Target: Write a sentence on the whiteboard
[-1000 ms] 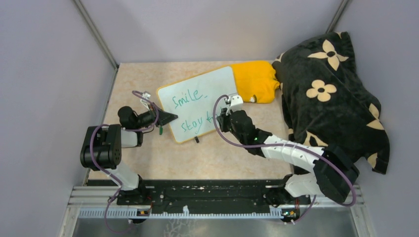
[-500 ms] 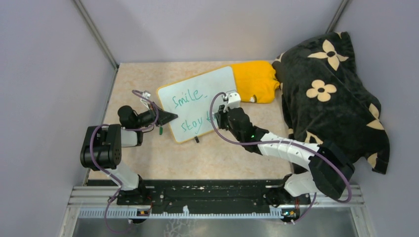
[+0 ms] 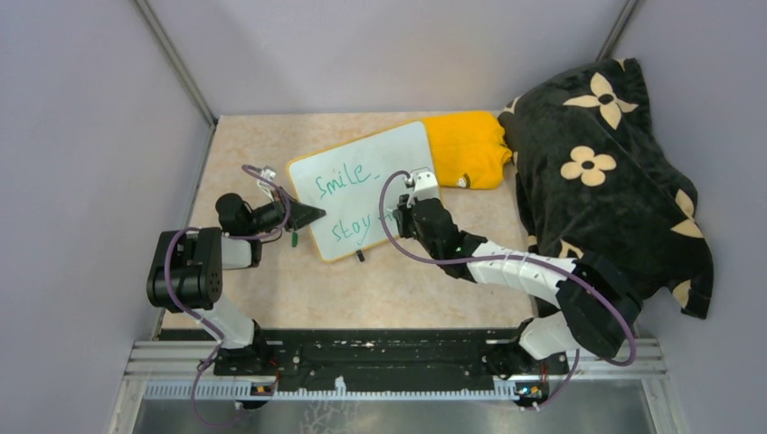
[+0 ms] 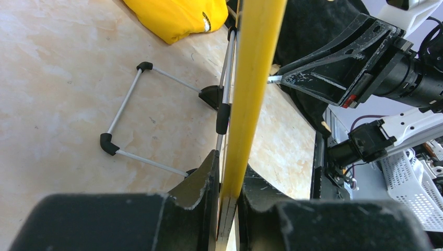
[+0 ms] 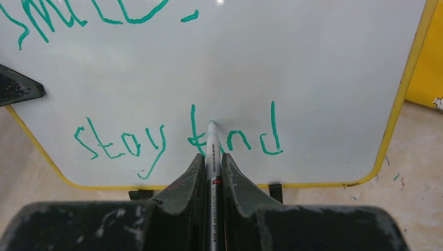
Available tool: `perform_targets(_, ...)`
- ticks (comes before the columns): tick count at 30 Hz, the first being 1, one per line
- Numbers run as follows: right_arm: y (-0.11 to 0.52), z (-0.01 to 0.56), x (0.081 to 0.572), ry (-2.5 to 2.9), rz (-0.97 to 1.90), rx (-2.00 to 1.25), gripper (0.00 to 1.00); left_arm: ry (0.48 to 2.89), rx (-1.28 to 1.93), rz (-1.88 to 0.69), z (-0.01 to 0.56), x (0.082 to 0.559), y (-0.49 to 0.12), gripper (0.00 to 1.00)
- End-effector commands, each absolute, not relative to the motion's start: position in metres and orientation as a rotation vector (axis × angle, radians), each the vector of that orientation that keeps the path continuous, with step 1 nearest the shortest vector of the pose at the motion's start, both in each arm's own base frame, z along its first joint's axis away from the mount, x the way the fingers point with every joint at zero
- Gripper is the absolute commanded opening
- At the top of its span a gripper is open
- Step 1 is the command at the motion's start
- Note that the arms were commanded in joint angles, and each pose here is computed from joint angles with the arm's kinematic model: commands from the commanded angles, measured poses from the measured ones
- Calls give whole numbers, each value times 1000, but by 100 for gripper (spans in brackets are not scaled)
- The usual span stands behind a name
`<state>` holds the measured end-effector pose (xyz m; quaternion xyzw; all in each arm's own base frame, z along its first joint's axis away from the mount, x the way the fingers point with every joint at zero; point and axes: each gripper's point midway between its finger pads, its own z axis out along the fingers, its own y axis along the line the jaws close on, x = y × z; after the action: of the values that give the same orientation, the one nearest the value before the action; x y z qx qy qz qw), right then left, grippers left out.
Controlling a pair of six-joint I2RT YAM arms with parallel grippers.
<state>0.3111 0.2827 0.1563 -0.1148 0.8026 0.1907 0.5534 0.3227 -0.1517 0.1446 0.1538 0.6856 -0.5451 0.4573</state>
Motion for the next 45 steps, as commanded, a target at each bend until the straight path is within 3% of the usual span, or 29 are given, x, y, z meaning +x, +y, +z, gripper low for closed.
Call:
perform_targets(1, 290, 185, 323, 1825, 473, -221, 0, 1656, 439, -1324, 152, 325, -154, 20)
perform_targets(10, 286, 181, 321, 1847, 461, -218, 0, 1656, 438, -1324, 152, 325, -154, 20)
perform_targets(21, 272, 238, 297, 1710, 605, -187, 0, 1655, 438, -1324, 152, 325, -154, 20)
perform_targets(31, 198, 192, 307, 1808, 475, 87, 0, 1654, 438, -1322, 153, 325, -154, 20)
perform_targets(45, 206, 166, 323, 1875, 471, 91, 0, 1655, 439, -1324, 152, 325, -154, 20)
